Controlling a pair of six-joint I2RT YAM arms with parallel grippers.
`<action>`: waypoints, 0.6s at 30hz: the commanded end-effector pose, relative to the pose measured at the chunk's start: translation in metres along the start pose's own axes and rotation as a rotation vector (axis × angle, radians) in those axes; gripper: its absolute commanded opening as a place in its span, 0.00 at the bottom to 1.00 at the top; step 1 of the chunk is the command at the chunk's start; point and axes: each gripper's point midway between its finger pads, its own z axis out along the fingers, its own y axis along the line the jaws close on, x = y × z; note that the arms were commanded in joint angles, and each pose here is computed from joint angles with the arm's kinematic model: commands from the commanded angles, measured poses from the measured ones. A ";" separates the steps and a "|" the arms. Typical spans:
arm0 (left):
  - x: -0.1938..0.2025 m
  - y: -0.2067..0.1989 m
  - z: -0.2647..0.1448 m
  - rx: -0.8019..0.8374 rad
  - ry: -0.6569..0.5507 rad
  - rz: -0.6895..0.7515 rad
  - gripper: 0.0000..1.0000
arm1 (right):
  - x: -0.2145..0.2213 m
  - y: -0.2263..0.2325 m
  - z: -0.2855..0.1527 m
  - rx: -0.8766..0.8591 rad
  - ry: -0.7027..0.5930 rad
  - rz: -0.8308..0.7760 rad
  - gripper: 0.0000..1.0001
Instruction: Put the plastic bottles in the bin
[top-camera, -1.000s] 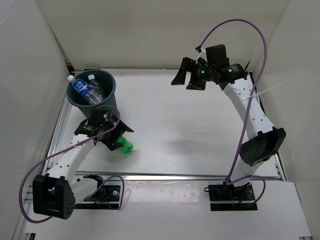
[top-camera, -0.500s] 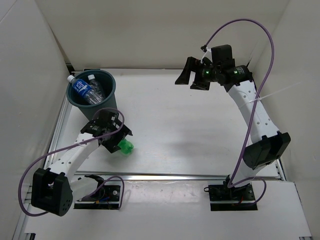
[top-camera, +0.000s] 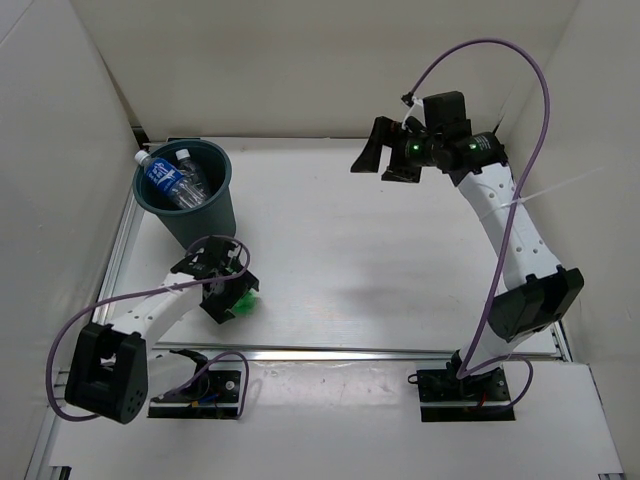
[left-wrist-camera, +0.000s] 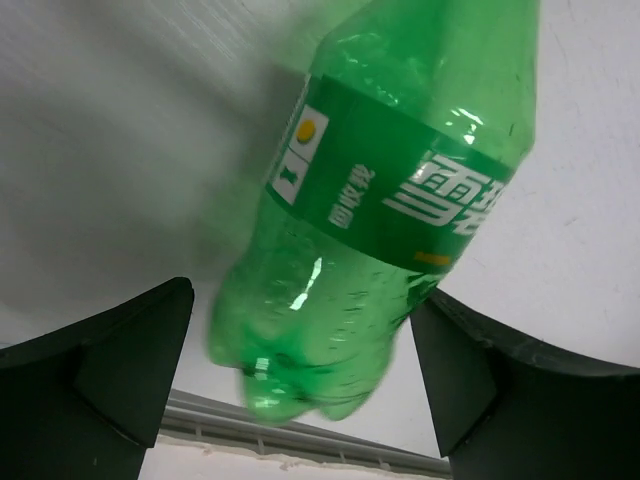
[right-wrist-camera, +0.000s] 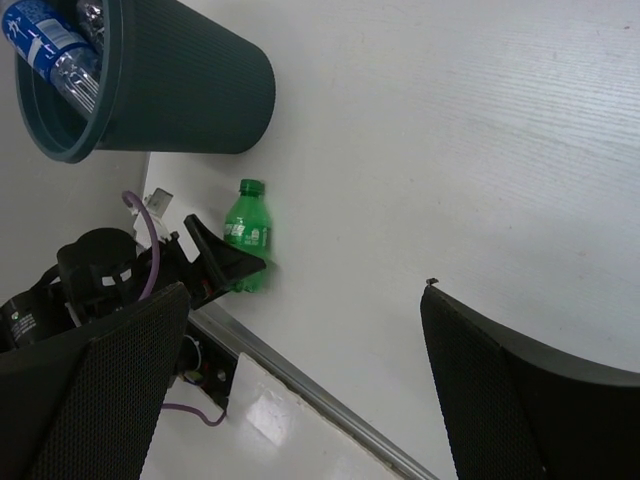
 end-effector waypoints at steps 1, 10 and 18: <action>-0.006 -0.005 0.004 0.020 -0.035 -0.003 0.98 | -0.003 0.009 -0.022 -0.020 -0.034 -0.033 1.00; 0.008 0.005 -0.006 0.089 -0.051 -0.039 0.53 | 0.006 0.002 -0.018 -0.009 -0.010 -0.020 1.00; 0.001 -0.004 -0.058 0.147 -0.102 -0.034 0.35 | 0.017 -0.004 -0.012 -0.003 0.025 0.006 1.00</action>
